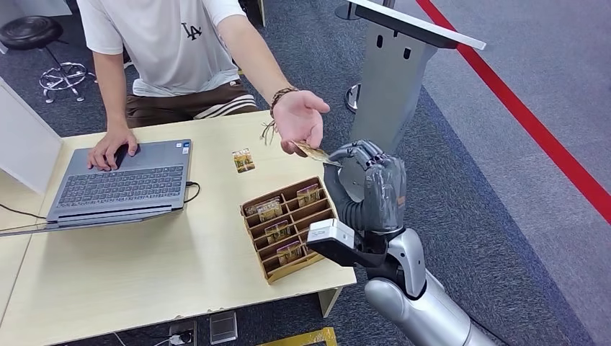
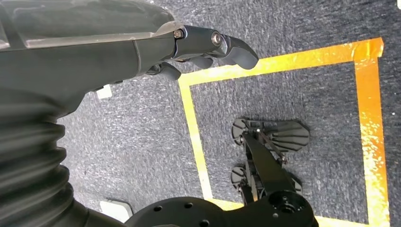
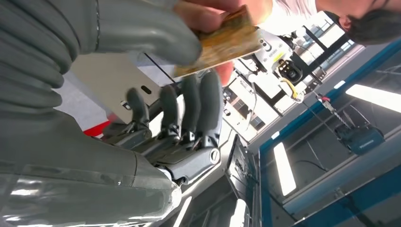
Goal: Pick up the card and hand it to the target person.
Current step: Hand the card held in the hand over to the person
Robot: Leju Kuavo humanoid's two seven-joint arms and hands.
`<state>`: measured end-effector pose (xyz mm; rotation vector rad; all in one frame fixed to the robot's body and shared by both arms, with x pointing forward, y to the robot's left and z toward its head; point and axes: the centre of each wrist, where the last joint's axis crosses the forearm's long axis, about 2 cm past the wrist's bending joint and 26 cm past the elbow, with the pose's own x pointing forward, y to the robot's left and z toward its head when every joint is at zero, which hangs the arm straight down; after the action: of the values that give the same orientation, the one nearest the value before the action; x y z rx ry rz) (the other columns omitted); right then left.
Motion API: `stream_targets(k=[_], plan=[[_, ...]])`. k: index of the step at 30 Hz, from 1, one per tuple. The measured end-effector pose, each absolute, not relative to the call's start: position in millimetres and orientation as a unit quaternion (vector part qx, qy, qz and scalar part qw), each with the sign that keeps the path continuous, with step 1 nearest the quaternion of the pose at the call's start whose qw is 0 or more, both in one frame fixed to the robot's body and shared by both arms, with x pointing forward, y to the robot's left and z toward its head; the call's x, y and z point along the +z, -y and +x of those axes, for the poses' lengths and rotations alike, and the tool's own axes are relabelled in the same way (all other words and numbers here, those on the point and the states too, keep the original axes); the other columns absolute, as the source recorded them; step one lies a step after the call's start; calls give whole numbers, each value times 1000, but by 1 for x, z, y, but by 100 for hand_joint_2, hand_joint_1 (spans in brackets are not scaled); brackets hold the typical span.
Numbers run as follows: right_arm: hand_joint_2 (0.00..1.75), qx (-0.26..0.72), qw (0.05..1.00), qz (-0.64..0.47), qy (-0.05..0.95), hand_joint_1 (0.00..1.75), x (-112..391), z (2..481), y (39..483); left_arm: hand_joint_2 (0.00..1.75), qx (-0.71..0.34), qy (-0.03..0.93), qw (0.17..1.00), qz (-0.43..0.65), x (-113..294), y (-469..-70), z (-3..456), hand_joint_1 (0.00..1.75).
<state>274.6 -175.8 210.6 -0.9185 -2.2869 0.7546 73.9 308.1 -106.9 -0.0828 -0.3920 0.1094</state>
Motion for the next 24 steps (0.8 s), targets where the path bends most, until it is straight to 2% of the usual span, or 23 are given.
stream_targets(k=[1,5,11,14,16,20,24], plan=[[175,282,280,-342,851,1,210,275,175,175,53,194,979,-40,-107,-308,74,0],[175,287,286,-339,849,0,206,275,175,0,52,192,979,-37,-107,-308,74,0],[175,282,311,-320,849,0,202,276,174,0,55,189,980,-36,-107,-309,73,0],[175,260,359,-262,857,0,200,278,175,0,60,188,980,-36,-107,-310,73,0],[175,233,420,-178,859,0,197,280,176,0,63,186,980,-35,-107,-310,72,0],[175,145,541,86,824,0,186,281,179,0,72,181,980,-35,-108,-311,68,0],[175,95,578,207,783,0,180,282,181,0,80,176,980,-37,-108,-311,66,0]])
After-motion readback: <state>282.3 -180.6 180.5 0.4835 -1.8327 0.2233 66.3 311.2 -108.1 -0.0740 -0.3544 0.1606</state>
